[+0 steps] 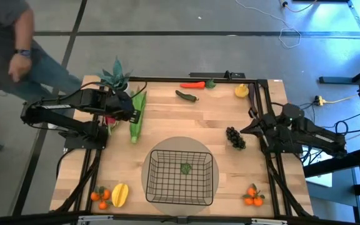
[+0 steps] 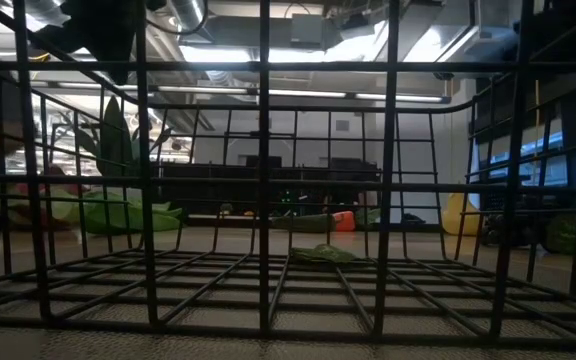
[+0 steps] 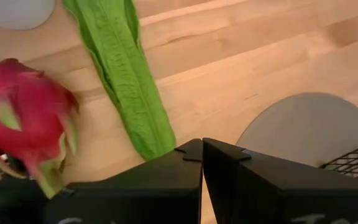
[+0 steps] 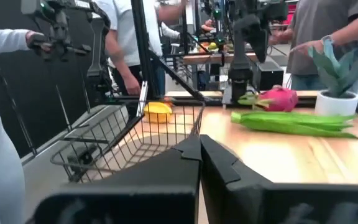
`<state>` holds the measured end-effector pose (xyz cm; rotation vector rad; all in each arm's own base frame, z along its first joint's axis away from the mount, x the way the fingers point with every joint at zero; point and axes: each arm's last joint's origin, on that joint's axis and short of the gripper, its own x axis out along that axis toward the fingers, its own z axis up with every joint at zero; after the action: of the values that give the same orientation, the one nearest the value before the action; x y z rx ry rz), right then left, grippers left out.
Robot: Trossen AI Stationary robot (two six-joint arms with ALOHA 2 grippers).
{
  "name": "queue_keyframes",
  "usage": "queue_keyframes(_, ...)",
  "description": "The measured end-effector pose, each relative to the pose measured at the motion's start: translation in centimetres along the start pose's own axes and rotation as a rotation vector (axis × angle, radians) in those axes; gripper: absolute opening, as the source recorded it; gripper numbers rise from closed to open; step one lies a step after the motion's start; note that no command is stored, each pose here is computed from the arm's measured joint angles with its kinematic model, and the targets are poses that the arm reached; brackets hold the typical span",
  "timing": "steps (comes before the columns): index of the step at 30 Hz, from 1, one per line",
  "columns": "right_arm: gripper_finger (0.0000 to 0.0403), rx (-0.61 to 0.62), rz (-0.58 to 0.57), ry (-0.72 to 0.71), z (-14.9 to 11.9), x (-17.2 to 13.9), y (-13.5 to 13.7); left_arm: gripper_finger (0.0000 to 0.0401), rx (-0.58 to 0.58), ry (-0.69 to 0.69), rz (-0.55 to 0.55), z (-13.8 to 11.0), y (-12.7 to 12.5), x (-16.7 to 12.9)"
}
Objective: Build produce basket
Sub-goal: Put the Chinese cabbage into the black mesh basket
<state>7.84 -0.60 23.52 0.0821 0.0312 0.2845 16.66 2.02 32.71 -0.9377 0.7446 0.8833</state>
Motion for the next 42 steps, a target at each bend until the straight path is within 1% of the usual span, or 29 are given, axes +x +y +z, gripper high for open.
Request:
queue_keyframes(4,0.0,0.002,-0.001,0.008,1.4,0.2,0.0,0.0,0.002,-0.001,0.005,0.0,0.0,0.0)
queue_keyframes(8,0.0,0.023,-0.004,0.042,2.5,0.5,-0.2,0.0,0.06,0.001,0.014,0.0,0.1,0.0)
queue_keyframes(10,0.0,0.044,-0.007,0.076,2.7,0.8,-0.3,0.0,0.088,0.001,0.014,0.0,0.1,0.0)
queue_keyframes(14,0.0,0.084,-0.011,0.139,3.1,1.2,-0.5,0.0,0.082,0.001,0.014,0.0,0.1,0.0)
queue_keyframes(22,0.0,0.116,-0.014,0.191,3.1,2.2,-1.1,0.0001,0.083,0.003,0.017,0.0,0.1,0.1)
queue_keyframes(26,0.0,0.127,-0.015,0.208,3.0,2.5,-1.3,0.0023,0.089,0.015,0.043,-0.1,-0.3,0.8)
queue_keyframes(31,0.0,0.136,-0.015,0.221,2.9,2.7,-1.5,0.0072,0.069,0.022,0.094,0.4,-0.5,1.9)
queue_keyframes(35,0.0,0.141,-0.016,0.223,2.9,2.7,-1.5,0.0103,0.004,0.028,0.155,1.3,-0.6,3.3)
queue_keyframes(39,0.0,0.168,-0.019,0.221,2.9,2.7,-1.5,0.0113,-0.065,0.034,0.225,2.3,-0.4,4.8)
queue_keyframes(42,0.0,0.175,-0.019,0.221,2.9,2.7,-1.5,0.0113,-0.091,0.044,0.278,3.0,-0.4,6.2)
